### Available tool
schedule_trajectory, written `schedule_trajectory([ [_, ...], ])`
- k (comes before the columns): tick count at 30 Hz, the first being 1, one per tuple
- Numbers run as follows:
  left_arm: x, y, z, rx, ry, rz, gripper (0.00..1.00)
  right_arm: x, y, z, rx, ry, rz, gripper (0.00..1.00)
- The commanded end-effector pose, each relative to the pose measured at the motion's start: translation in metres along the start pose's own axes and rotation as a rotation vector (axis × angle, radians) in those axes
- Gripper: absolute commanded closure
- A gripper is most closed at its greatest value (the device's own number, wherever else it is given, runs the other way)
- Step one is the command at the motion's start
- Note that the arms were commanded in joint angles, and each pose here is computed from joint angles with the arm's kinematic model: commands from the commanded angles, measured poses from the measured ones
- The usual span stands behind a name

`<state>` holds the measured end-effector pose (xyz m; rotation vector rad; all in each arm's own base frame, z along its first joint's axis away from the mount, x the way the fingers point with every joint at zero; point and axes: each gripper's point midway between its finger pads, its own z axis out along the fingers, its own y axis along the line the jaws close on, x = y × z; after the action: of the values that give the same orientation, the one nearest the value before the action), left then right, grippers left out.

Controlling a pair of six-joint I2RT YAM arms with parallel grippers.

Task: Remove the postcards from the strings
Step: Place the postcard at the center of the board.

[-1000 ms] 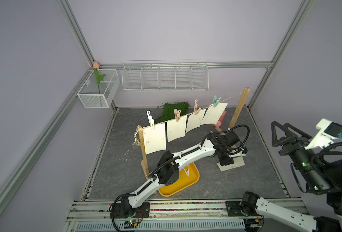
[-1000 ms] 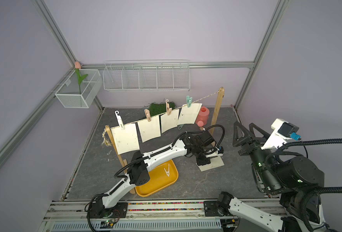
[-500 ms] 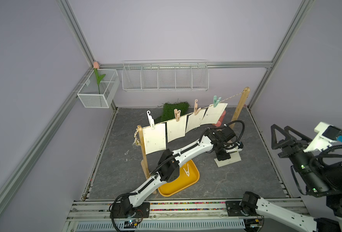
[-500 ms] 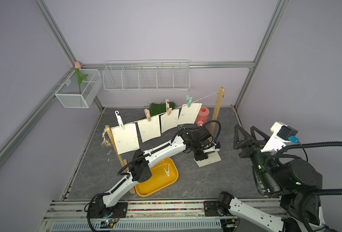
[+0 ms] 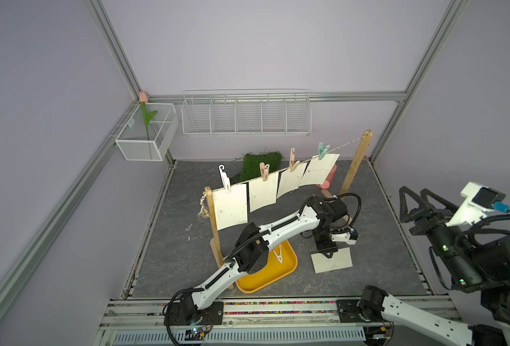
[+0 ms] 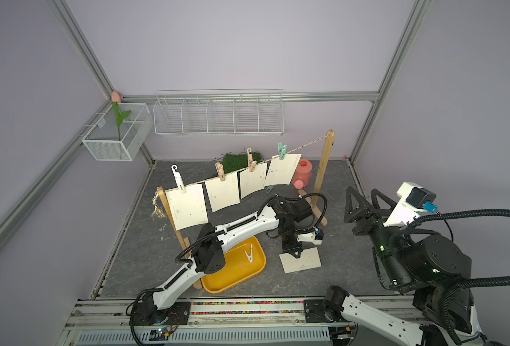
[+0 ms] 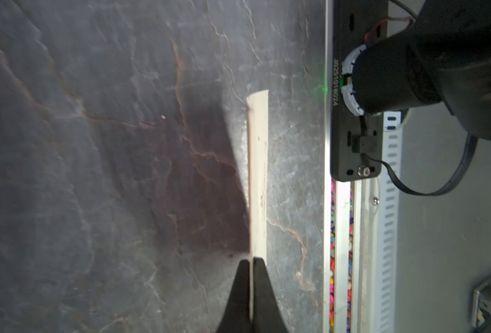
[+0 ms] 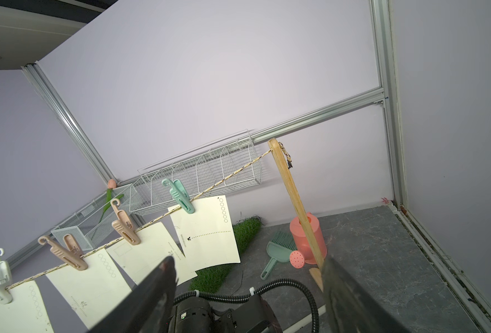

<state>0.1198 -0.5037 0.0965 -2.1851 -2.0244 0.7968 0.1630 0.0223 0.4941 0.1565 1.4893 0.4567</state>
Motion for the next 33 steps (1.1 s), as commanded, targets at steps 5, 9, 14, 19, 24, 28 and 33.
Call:
schedule_trajectory([
  [5,0.04,-0.034,-0.001,0.127,0.142,-0.03,1.0,0.003,-0.001,0.005,0.025,-0.006,-0.02,0.2],
  [9,0.042,-0.041,0.0,0.15,0.153,-0.026,1.0,0.004,0.001,0.007,0.028,0.0,-0.026,0.2],
  [14,0.052,-0.033,0.007,0.117,0.201,-0.033,1.0,0.005,0.002,0.008,0.029,0.001,-0.027,0.2],
  [19,0.054,-0.021,0.009,0.061,0.22,-0.018,1.0,0.008,0.004,0.01,0.029,0.009,-0.028,0.2],
  [24,0.049,-0.013,0.008,0.019,0.213,0.005,1.0,0.01,0.005,0.012,0.029,0.012,-0.031,0.2],
  [28,0.051,-0.006,0.009,-0.017,0.229,0.017,1.0,0.01,0.004,0.012,0.035,0.008,-0.036,0.2],
  [33,0.048,-0.005,0.01,-0.039,0.229,0.043,0.97,0.011,0.004,0.013,0.036,0.007,-0.042,0.2],
])
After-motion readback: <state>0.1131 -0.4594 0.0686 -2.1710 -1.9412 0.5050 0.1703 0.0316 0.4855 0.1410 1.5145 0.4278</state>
